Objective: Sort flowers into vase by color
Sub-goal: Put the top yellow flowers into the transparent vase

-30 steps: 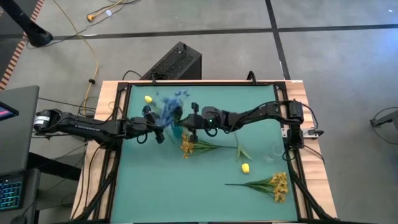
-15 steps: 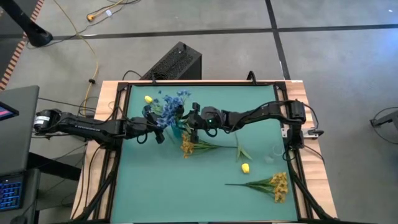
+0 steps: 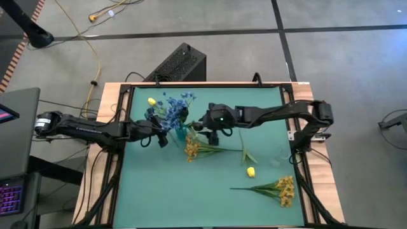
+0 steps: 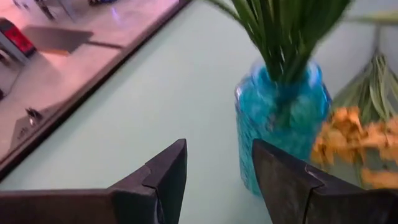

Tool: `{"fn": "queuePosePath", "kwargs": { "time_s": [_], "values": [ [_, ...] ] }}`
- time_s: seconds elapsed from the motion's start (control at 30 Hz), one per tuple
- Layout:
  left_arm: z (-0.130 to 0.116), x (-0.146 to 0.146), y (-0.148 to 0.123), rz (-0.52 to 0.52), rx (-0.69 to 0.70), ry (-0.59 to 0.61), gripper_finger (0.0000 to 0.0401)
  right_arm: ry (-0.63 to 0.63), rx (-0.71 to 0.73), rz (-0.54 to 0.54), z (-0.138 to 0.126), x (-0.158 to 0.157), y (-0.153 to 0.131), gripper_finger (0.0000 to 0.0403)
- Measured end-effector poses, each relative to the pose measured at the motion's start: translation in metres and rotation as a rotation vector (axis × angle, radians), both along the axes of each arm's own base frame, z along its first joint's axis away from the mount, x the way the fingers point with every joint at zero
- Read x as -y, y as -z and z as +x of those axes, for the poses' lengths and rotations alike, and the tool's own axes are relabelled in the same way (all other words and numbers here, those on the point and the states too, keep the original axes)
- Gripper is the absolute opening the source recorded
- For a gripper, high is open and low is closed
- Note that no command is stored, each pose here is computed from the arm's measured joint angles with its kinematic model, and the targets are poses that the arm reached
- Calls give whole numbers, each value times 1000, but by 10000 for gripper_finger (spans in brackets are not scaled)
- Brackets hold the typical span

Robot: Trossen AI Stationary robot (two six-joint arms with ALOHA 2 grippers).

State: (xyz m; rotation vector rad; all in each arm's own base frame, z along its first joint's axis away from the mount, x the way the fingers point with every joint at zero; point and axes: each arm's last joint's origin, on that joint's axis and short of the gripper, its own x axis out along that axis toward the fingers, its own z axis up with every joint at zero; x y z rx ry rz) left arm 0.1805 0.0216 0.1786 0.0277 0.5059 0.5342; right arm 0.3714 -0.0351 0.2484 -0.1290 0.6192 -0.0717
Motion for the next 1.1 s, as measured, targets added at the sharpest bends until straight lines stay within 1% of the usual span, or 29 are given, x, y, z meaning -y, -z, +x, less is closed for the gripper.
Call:
{"fn": "queuePosePath", "kwargs": {
  "time_s": [0.17,0.27,0.4,0.47,0.57,0.63,0.73,0.83,0.87,0.93,0.97,1.1],
  "values": [
    [-3,8,-2,-34,-51,19,171,55,-199,83,-30,-3,-6,297],
    [-10,15,-10,-20,-47,26,171,103,-289,135,-45,-4,-9,297],
    [-22,25,-26,-22,12,43,171,160,-388,196,-56,-9,-4,297],
    [-28,31,-31,-54,64,79,171,168,-427,214,-60,-16,3,297],
    [-34,42,-30,-91,98,145,171,176,-470,240,-64,-28,17,297],
    [-36,49,-28,-98,103,192,171,171,-473,250,-66,-37,24,297],
    [-34,62,-31,-88,178,261,171,156,-442,242,-66,-50,33,297],
    [-31,73,-28,-9,199,344,171,136,-393,228,-63,-63,45,297],
    [-31,76,-29,20,198,368,171,122,-383,205,-63,-66,50,297],
    [-29,79,-33,62,224,385,171,93,-414,161,-63,-70,60,297],
    [-29,79,-34,79,225,389,171,100,-407,152,-61,-70,62,297],
    [-29,79,-36,101,234,394,171,161,-427,162,-56,-66,74,296]
  ]
}}
